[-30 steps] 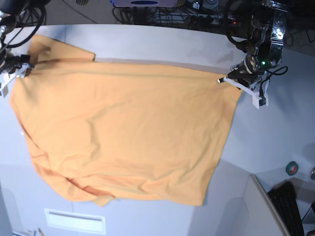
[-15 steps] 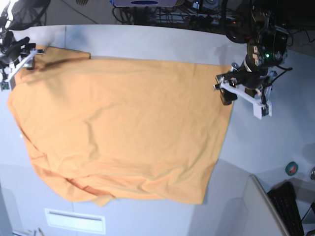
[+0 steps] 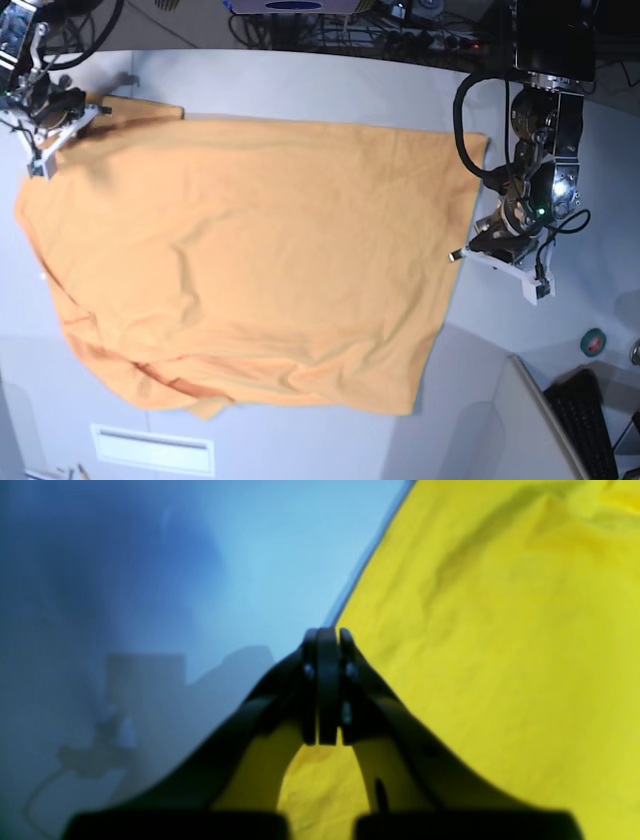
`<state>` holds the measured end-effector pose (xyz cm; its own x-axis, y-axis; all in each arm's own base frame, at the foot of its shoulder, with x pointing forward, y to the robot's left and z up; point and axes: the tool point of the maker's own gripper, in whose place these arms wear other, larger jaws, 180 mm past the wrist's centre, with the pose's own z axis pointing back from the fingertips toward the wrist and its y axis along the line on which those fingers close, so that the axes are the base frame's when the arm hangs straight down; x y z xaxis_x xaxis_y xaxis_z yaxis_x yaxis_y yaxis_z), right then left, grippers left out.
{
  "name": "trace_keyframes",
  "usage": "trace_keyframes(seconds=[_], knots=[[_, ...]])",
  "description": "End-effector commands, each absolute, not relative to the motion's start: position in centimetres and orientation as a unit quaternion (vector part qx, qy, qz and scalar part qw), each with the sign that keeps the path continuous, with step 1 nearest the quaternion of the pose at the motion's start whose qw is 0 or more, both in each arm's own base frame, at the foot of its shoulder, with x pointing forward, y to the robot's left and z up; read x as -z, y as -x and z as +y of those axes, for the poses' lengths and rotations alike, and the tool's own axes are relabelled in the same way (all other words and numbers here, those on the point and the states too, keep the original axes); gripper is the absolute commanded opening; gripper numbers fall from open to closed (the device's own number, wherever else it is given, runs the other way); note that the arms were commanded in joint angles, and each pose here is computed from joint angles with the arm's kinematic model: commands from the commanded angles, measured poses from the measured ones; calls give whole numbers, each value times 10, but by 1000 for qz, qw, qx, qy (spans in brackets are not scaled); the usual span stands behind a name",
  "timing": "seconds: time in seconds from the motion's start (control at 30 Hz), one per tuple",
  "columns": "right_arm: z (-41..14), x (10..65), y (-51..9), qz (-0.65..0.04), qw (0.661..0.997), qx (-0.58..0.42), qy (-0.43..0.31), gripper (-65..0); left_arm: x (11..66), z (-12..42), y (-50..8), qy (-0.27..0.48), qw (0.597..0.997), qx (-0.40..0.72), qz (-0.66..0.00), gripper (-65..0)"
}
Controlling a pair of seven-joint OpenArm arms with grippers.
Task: Layout the t-shirt on the table in an organized manner, then fold the t-shirt properly
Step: 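Lay the shirt down flat with both grippers and release, then grasp the shirt body with both grippers and pull it taut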
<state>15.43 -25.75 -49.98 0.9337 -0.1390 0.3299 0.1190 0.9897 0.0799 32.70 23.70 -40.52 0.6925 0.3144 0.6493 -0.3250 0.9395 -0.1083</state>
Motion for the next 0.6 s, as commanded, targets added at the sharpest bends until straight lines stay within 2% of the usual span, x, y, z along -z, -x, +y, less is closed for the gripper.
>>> trace_keyframes(seconds=[0.0, 0.1, 0.33, 0.57], knots=[[-261, 498, -156, -174, 982, 67, -28, -650, 392, 242, -336, -11, 911, -172, -374, -650], [-257, 506, -131, -148, 986, 65, -29, -650, 396, 245, -332, -15, 913, -172, -369, -650], [-252, 485, -96, -118, 992, 38, -9, -650, 400, 244, -329, -16, 916, -171, -363, -650], [-256, 440, -119, -144, 989, 4, 27, -650, 405, 225, -334, 2, 918, -166, -360, -650]])
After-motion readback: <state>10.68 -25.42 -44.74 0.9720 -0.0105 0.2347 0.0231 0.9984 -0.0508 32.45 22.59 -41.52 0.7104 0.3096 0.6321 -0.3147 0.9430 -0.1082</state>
